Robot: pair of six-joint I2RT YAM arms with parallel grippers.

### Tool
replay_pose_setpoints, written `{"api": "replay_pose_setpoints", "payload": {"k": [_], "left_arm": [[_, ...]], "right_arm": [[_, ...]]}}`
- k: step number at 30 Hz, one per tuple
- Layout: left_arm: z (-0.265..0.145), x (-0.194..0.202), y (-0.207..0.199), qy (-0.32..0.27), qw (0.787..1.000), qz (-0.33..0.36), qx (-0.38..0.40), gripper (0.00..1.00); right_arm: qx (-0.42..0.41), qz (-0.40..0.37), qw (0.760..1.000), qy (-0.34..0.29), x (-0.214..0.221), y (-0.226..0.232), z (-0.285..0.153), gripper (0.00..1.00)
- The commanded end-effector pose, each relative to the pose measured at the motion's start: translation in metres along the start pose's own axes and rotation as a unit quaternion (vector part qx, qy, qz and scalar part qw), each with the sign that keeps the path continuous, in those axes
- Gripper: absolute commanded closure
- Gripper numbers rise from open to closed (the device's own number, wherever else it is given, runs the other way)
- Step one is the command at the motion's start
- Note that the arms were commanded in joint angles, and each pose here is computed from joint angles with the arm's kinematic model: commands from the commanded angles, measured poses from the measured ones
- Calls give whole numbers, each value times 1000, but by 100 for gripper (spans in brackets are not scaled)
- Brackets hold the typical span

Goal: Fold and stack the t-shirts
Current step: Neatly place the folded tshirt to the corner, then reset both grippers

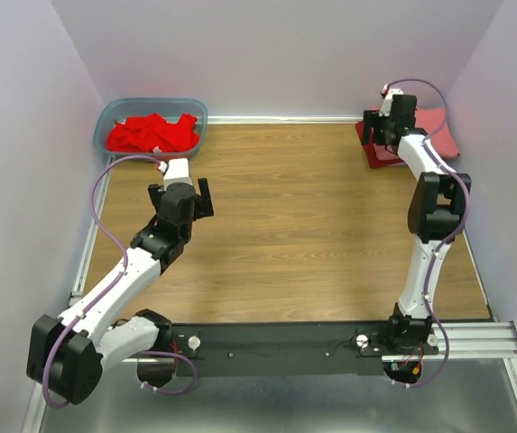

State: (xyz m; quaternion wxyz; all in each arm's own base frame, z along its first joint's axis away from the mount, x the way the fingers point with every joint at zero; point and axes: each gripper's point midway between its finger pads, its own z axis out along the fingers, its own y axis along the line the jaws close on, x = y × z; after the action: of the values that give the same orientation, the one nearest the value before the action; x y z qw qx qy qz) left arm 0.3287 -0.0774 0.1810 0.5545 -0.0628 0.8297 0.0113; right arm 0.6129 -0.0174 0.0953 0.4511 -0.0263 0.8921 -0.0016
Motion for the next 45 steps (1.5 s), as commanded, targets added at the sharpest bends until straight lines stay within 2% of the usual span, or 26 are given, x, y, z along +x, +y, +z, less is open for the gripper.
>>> {"api": "replay_pose_setpoints", "payload": {"k": [1,3,5,6,7,10,14,16,19,23,26,31,37,45], "left_arm": [[-15,-37,0,-52,998,-36,10,4],[-20,-43,3,-63,997,-42,8,4],[-31,-53,9,-83,995,-57,8,4],[-35,-57,13,-92,994,-63,3,4],[-40,-62,16,-102,992,-71,2,4],[-59,-74,31,-138,985,-101,-12,4],[-94,-96,66,-204,964,-163,-53,3],[-105,-100,77,-224,955,-184,-64,3],[-127,-103,99,-257,936,-223,-87,3],[-152,-106,117,-289,918,-258,-87,3],[-160,-104,123,-297,914,-264,-86,2],[-156,-98,122,-295,914,-266,-85,2],[-143,-98,115,-283,921,-253,-92,2],[-135,-95,112,-274,925,-246,-96,2]], "right_arm": [[-3,27,996,-87,-80,7,-80,13],[-2,54,992,-116,-100,9,-124,6],[-3,73,989,-128,-108,10,-152,5],[-8,88,985,-151,-119,14,-187,4],[-9,96,983,-159,-121,15,-201,0],[-15,120,973,-195,-126,20,-268,0],[-13,134,968,-211,-103,23,-330,0],[-16,132,960,-247,-98,25,-373,0],[-14,131,960,-249,-67,27,-391,0],[-40,122,946,-296,-40,40,-437,0],[-40,136,947,-289,-12,42,-429,0],[-26,140,950,-279,6,41,-415,0],[-45,120,950,-286,10,52,-414,0],[-20,116,945,-304,16,46,-421,0]]}}
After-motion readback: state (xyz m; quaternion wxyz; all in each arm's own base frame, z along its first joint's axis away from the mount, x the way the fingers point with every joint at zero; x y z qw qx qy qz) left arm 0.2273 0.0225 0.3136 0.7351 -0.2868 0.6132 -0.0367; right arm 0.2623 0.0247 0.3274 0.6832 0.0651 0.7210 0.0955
